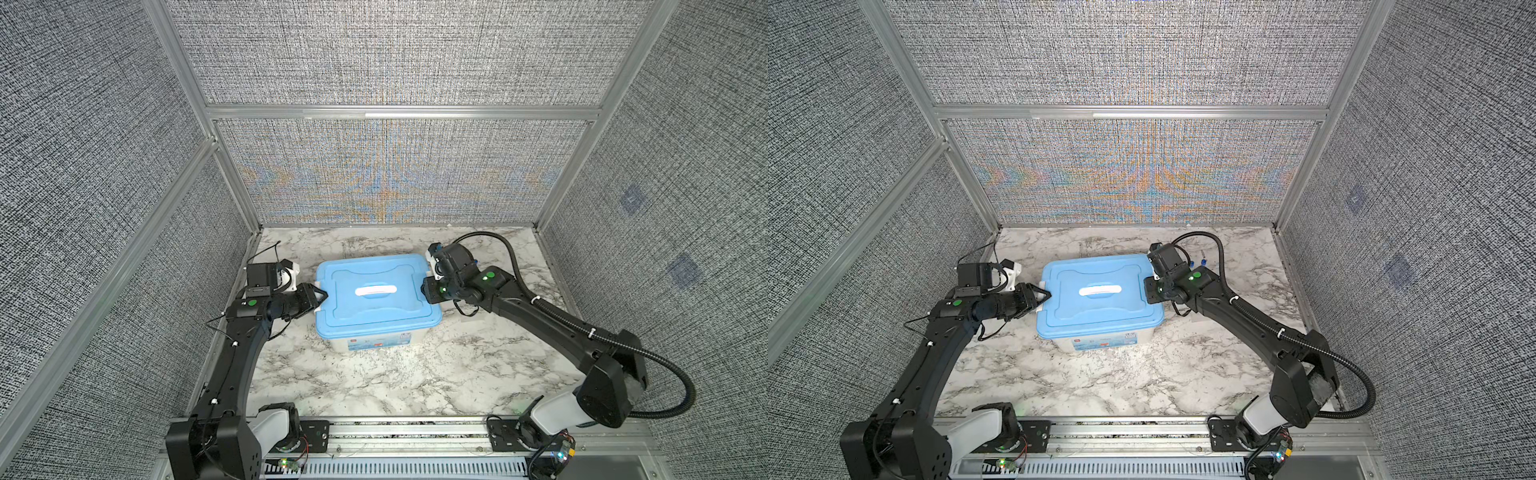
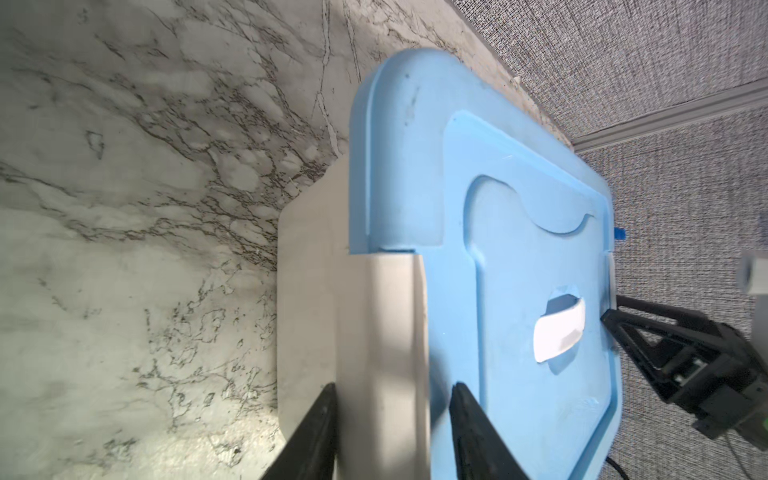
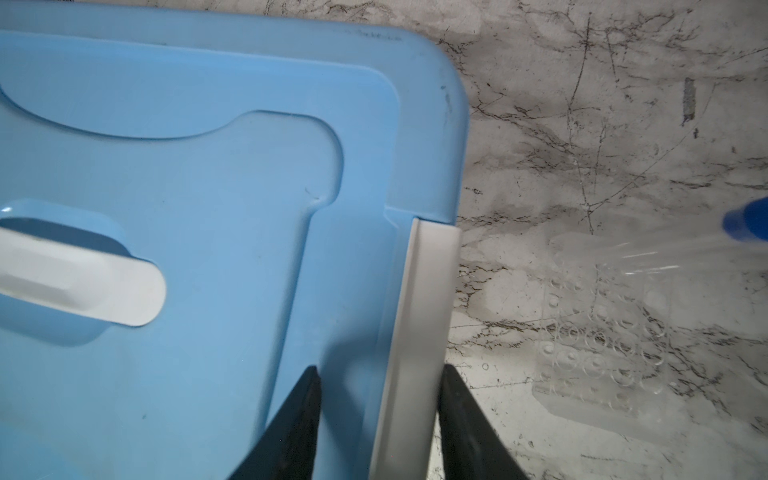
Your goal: Organize the chemistry lab equipment
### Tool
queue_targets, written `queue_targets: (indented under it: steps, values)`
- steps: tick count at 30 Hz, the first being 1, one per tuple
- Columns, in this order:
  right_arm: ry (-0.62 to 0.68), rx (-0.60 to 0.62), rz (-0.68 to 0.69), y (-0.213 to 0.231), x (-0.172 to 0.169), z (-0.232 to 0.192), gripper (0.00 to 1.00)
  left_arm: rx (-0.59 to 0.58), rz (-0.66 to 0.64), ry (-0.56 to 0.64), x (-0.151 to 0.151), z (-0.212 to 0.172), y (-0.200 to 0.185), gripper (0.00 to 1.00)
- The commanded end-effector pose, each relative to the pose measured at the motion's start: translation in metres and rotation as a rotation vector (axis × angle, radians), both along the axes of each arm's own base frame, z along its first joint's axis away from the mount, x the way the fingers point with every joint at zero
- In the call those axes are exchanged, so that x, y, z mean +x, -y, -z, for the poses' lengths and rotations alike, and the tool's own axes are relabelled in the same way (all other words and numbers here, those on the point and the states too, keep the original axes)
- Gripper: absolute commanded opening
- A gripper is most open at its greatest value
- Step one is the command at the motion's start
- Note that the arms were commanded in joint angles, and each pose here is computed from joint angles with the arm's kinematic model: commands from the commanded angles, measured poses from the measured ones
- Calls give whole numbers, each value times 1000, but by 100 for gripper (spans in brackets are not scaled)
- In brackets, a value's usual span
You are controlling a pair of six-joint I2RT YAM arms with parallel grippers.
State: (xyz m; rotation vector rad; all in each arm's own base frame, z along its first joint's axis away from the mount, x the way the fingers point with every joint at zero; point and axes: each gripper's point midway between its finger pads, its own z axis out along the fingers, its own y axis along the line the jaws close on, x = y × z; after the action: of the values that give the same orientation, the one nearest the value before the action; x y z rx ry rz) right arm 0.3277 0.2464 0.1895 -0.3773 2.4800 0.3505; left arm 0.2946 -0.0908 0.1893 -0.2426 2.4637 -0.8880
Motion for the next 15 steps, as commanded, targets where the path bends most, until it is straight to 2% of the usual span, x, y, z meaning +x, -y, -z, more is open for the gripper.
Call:
queue_targets:
  steps: [1, 15]
  values:
    - [-153, 18, -114, -13, -36, 18, 42, -10, 105, 48, -4, -10, 15, 45]
    - [-137, 27, -106, -12, -54, 1, 42, -52, 158, -10, -11, -1, 33, 47]
